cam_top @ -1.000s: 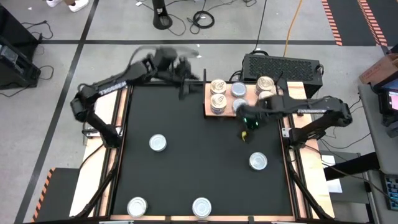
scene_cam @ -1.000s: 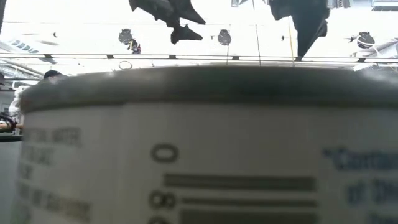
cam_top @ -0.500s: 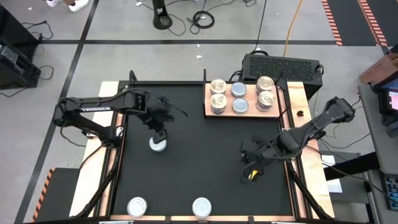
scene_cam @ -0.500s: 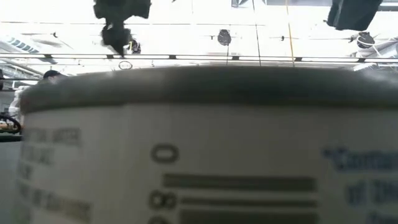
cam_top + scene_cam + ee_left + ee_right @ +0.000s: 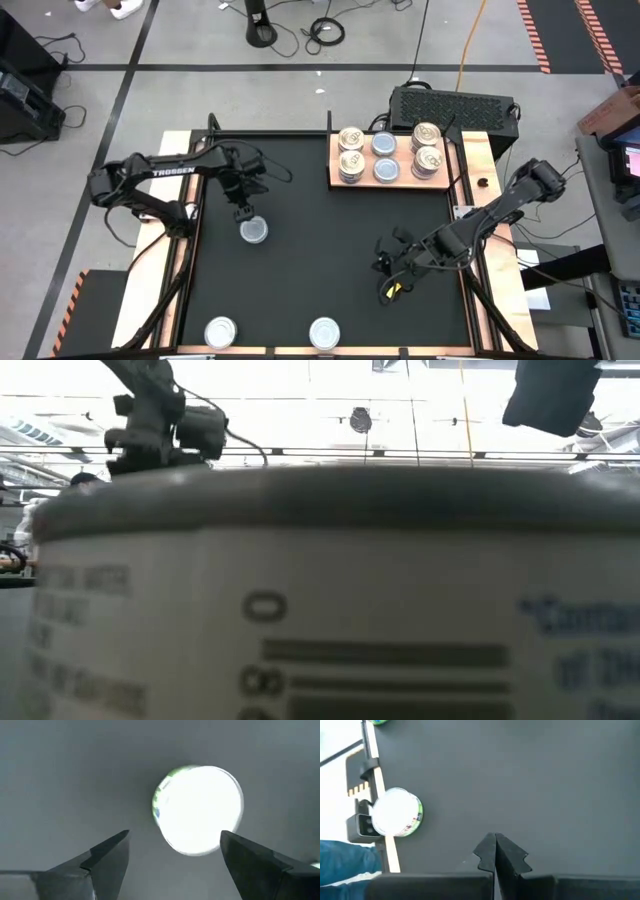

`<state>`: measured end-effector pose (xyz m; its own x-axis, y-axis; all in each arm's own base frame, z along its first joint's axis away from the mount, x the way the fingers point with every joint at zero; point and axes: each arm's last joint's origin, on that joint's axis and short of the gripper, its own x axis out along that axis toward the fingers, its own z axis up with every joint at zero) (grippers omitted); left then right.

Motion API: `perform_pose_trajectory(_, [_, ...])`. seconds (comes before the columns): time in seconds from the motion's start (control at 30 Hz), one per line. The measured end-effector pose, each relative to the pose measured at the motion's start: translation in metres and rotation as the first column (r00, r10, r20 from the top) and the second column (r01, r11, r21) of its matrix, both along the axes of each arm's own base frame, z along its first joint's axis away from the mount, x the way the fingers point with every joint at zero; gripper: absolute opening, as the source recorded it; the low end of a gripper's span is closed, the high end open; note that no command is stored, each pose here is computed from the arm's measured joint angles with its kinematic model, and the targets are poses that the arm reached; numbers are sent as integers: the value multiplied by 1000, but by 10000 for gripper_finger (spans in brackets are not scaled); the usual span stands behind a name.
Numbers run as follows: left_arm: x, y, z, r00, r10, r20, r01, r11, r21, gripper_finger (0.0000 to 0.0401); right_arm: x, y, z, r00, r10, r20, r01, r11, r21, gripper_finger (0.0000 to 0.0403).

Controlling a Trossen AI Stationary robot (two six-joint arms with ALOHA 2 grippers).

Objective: Stack canned seafood by type on shelf
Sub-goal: Stack the green tuna can on top of the other green tuna can on the shelf

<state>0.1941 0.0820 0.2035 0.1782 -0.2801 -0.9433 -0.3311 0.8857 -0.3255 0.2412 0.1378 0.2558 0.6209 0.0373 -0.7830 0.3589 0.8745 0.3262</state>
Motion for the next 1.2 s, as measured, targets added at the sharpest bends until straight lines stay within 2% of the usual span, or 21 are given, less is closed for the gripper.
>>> perform_pose_trajectory(0.2, [-6, 10, -19, 998, -2, 56, 1, 1000, 8, 305, 1, 0, -1, 1000, -21, 4, 21, 1000, -6, 0])
perform_pose_trajectory(0.5, [-9, 16, -31, 994, 24, 107, -24, 1000, -7, 305, 2, -2, -1, 999, -36, 13, 36, 999, -23, 0])
perform_pose_trajectory(0.87, [-1, 18, -51, 1000, 7, 28, -6, 999, -35, 303, 4, -6, -1, 999, -47, 16, 47, 998, -33, 0])
perform_pose_trajectory(1.03, [1, 15, -51, 998, -47, 44, 48, 999, -26, 257, 3, -6, -1, 999, -46, 12, 46, 998, -34, 0])
perform_pose_trajectory(1.2, [3, 12, -50, 995, -80, 54, 81, 996, -20, 168, 3, -6, -2, 999, -45, 3, 45, 998, -39, 0])
